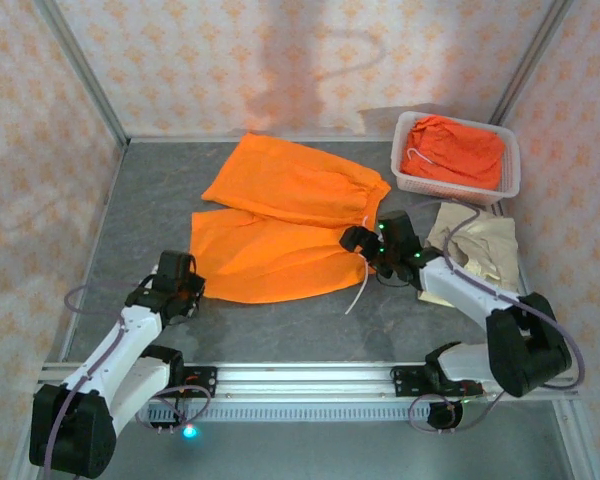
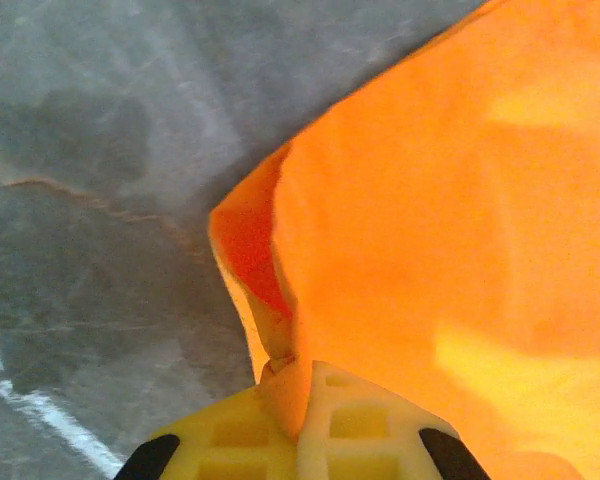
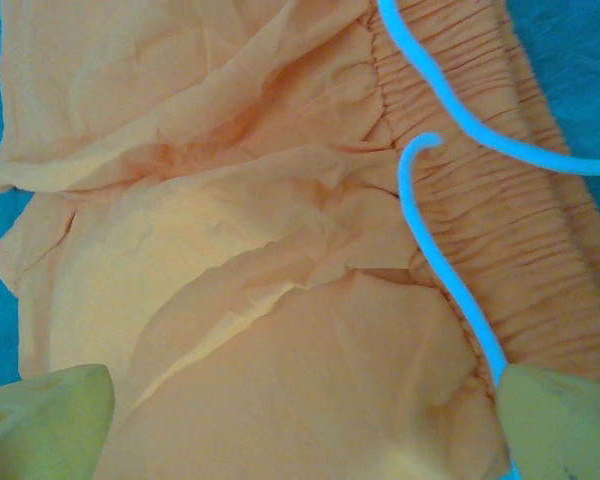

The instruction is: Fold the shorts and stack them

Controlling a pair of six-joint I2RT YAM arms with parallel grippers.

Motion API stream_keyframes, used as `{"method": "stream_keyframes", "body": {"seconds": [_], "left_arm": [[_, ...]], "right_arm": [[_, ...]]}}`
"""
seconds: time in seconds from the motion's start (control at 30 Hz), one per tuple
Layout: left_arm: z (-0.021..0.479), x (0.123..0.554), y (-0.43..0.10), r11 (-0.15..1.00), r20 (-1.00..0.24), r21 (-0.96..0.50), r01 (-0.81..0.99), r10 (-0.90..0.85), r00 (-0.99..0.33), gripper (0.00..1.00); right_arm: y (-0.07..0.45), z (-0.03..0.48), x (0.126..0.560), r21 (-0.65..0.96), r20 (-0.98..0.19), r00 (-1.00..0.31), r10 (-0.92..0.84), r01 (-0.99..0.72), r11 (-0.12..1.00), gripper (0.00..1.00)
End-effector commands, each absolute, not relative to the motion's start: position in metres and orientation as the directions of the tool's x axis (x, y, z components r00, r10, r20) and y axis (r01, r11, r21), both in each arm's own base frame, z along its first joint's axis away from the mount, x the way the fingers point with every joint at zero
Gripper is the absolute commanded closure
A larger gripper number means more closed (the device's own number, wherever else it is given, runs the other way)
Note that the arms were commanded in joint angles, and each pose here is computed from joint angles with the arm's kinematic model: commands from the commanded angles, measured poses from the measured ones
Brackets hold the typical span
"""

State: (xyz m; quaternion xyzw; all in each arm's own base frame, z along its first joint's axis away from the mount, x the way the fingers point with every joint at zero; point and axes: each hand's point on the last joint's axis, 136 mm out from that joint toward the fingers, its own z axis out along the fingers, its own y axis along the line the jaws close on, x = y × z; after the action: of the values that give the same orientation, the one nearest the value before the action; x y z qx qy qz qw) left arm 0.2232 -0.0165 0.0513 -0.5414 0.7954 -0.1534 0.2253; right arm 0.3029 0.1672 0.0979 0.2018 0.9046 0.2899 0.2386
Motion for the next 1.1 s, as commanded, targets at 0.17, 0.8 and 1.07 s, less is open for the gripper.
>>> {"method": "stream_keyframes", "body": {"seconds": [0.17, 0.8, 1.07], "left_arm": [[0.054, 0.225, -0.011, 0.394, -0.227, -0.475, -0.787, -0.919, -0.323, 1.0], [0.051, 0.226, -0.01, 0.422, -0.247, -0.466, -0.778, -0.906, -0.343, 1.0], [0.052, 0.228, -0.008, 0.436, -0.265, -0.463, -0.772, -0.899, -0.349, 1.0]], "right_arm": [[0.128, 0.071, 0.279, 0.539, -0.256, -0.74, 0.622, 0.425, 0.727, 0.21], [0.122, 0.036, 0.292, 0.512, -0.202, -0.69, 0.695, 0.53, 0.676, 0.53], [0.119, 0.027, 0.296, 0.487, -0.208, -0.686, 0.697, 0.545, 0.682, 0.8]]}}
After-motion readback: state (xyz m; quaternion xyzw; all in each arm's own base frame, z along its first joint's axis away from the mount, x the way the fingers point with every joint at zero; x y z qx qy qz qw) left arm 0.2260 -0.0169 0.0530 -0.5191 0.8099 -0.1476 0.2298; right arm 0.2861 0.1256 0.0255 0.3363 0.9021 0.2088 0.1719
